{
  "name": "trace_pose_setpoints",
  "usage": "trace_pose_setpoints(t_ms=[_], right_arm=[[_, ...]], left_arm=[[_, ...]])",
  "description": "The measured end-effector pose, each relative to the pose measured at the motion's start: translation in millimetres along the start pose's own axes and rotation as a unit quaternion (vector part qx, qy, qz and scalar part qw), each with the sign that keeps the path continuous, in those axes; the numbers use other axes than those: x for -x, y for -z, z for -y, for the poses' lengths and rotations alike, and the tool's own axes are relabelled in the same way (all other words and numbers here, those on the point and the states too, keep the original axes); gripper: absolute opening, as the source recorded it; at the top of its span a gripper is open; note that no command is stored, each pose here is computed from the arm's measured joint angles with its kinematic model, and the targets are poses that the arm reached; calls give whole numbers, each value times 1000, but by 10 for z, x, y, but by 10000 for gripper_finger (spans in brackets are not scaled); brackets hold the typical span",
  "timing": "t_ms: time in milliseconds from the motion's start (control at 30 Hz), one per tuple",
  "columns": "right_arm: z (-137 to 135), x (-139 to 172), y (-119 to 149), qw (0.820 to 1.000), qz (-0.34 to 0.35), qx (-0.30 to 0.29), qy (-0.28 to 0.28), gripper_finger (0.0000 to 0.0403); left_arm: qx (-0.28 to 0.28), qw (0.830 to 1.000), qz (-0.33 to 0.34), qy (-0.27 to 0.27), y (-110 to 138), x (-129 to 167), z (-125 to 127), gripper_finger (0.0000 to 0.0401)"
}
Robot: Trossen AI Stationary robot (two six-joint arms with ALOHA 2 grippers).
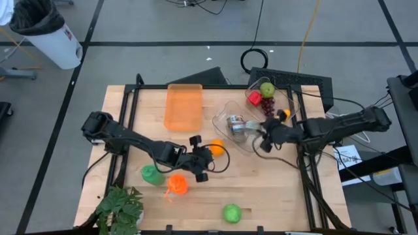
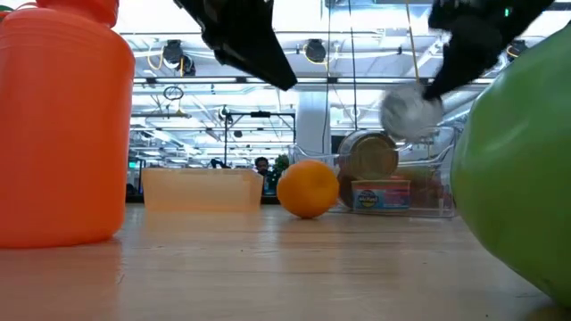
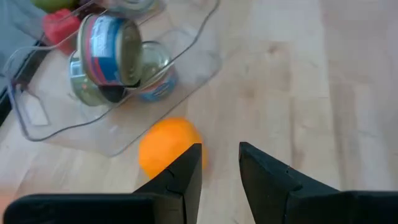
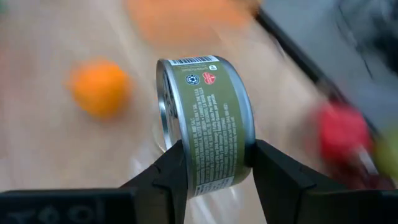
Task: Pick & Place Food Item
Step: Put the green tuna can into the left transparent bin
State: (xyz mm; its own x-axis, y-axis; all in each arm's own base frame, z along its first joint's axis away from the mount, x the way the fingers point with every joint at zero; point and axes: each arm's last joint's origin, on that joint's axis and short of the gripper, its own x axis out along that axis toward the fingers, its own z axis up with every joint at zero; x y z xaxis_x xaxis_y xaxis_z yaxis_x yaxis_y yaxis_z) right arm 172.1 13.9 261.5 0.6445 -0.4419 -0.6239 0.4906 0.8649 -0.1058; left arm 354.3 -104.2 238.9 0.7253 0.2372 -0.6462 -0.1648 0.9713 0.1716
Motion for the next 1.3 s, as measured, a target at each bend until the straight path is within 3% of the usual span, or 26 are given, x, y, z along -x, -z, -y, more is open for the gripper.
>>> trace_pose_setpoints(t_ms=[100,367,633,800,1000,1300], right_arm=[[125,-40,99,997,-64,-18,30,136],[159,-238,89,976,-176,-53,-118,136],[192,-515,144,957,-254,-25,-137,164],[163,-611,166,953,-266,16,-141,198],[176,-578,159,955,-261,17,-143,225],[245,-301,55,971,-176,-8,-164,228]], left_arm=[[11,1000,-6,-8,17,-41,-63,120],[23,1000,-8,-18,2,-86,-159,120],[25,1000,-9,-15,1,-92,-169,120],[25,1000,-12,-2,3,-90,-157,120],[24,1000,-13,-1,8,-86,-149,120],[26,1000,-16,0,14,-84,-146,120]])
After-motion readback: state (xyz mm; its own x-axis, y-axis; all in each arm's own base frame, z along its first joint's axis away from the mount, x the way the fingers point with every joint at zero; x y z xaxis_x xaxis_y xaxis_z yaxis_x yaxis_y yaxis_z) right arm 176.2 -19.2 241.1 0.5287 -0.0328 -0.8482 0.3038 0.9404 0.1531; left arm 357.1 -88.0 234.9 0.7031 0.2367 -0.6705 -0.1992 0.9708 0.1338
